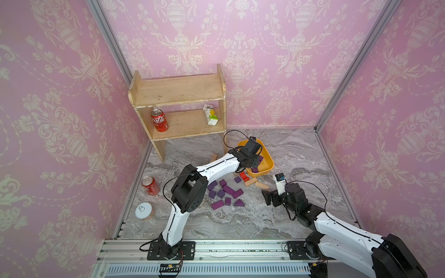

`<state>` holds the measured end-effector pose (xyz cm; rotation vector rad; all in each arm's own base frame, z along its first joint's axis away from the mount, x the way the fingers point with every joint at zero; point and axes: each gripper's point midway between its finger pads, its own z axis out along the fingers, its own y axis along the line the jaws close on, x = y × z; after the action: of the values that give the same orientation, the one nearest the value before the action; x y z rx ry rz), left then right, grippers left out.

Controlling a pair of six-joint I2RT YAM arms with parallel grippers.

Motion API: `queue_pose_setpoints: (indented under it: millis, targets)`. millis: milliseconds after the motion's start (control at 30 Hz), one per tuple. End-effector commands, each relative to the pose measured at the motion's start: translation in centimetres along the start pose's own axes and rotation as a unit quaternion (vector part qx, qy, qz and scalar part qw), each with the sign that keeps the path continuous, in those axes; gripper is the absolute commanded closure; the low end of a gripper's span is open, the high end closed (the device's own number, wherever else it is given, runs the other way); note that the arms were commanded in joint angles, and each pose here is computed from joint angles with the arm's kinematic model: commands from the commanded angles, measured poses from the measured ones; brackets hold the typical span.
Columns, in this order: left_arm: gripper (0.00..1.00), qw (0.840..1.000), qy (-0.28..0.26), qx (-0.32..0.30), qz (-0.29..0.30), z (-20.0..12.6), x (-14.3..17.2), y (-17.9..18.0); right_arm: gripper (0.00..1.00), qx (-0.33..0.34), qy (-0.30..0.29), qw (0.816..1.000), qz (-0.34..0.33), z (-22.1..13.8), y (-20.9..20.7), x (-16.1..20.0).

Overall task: Pick purple bricks into the storage bin
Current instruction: Place the building block in the storage box.

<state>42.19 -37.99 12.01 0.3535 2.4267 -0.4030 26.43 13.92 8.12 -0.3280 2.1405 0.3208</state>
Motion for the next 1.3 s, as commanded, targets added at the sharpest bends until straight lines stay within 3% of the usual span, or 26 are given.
queue_pose_setpoints:
  millis: [0, 600, 700, 833, 900, 1100, 1267]
  targets:
    - [0.81, 1.0, 0.014, 0.004, 0.014, 0.7, 0.4, -0.5, 0.0, 0.013, -0.005, 1.0, 0.006, 0.0, -0.5, -0.3]
    - [0.78, 0.999, 0.041, -0.013, 0.024, 4.0, 1.8, -0.1, 0.0, 0.019, 0.005, 1.0, 0.005, 0.4, -0.7, -0.1]
    - [0.71, 0.998, 0.045, -0.018, 0.027, 4.5, 1.8, -0.1, 0.0, 0.017, 0.008, 1.0, 0.004, 0.4, -0.6, 0.0]
    - [0.45, 0.998, 0.041, -0.023, 0.028, 4.7, 1.4, -0.1, 0.0, 0.018, 0.01, 1.0, 0.003, 0.5, -0.6, 0.0]
    - [0.37, 0.999, 0.035, -0.022, 0.027, 4.5, 1.0, -0.1, 0.0, 0.02, 0.011, 1.0, 0.004, 0.5, -0.7, 0.0]
    - [0.32, 0.999, 0.017, -0.033, 0.035, 2.9, -0.3, 0.2, 0.0, 0.027, 0.008, 1.0, 0.007, 0.5, -0.9, -0.1]
    - [0.31, 0.998, -0.025, -0.049, 0.032, -0.5, -1.6, 1.2, 0.0, 0.031, 0.003, 0.999, 0.01, 0.4, -1.0, -0.2]
